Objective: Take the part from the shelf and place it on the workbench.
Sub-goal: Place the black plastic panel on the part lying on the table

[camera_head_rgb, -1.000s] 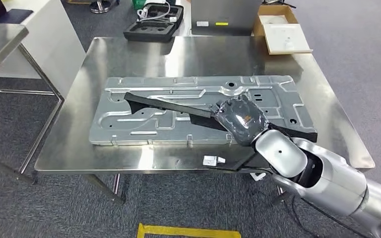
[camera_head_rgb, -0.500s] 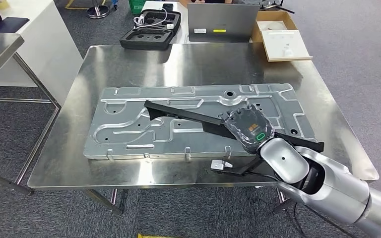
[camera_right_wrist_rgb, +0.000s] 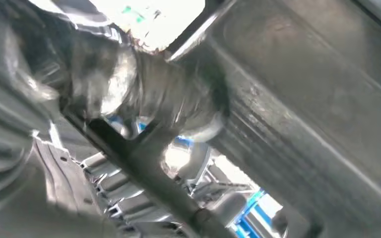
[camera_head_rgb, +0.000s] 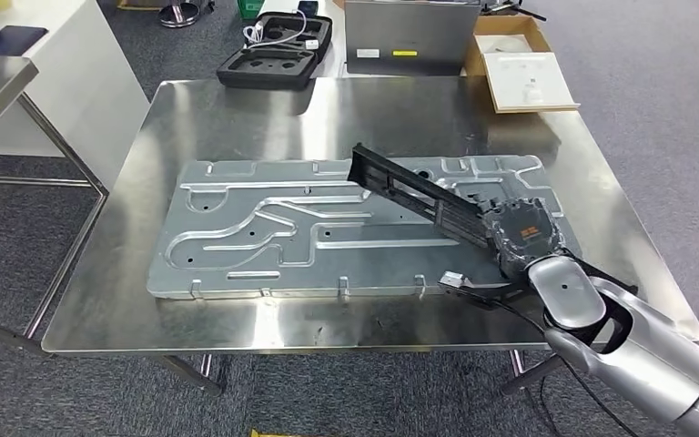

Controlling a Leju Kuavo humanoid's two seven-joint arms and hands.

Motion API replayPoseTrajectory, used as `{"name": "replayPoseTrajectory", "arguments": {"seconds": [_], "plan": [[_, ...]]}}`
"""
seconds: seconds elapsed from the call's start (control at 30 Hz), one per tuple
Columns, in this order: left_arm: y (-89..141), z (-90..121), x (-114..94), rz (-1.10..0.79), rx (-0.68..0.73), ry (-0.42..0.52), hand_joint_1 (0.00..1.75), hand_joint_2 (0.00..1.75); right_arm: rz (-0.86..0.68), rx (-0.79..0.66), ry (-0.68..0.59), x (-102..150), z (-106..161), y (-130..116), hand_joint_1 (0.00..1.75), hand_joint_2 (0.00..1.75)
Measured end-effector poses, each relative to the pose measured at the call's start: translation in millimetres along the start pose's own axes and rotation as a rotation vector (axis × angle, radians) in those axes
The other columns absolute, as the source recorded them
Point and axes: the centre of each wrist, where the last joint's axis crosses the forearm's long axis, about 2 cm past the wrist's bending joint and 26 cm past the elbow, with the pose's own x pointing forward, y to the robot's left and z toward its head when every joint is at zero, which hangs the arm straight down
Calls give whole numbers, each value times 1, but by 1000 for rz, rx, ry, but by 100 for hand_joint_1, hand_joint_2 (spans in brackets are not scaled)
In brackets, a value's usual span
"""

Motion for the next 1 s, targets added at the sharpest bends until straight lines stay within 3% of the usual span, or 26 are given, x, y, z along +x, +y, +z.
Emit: {"name": "replayPoseTrajectory", "arguments": {"seconds": [0.07, 0.4, 0.6, 0.8, 1.0], "plan": [[0, 0, 0, -9, 23, 13, 0, 0, -15, 0, 15, -2, -1, 1, 0, 0], [2, 0, 1, -43, 134, 67, 0, 0, -88, -1, 57, -3, 0, 9, 0, 0], [2, 0, 2, -58, 220, 136, 0, 0, -485, -83, -23, 2, 4, 7, 0, 0], [1, 1, 2, -56, 237, 152, 0, 0, -624, -120, -44, 8, 5, 4, 0, 0], [-1, 1, 2, -57, 276, 162, 0, 0, -846, -264, -109, 18, 5, -15, 0, 0]]}}
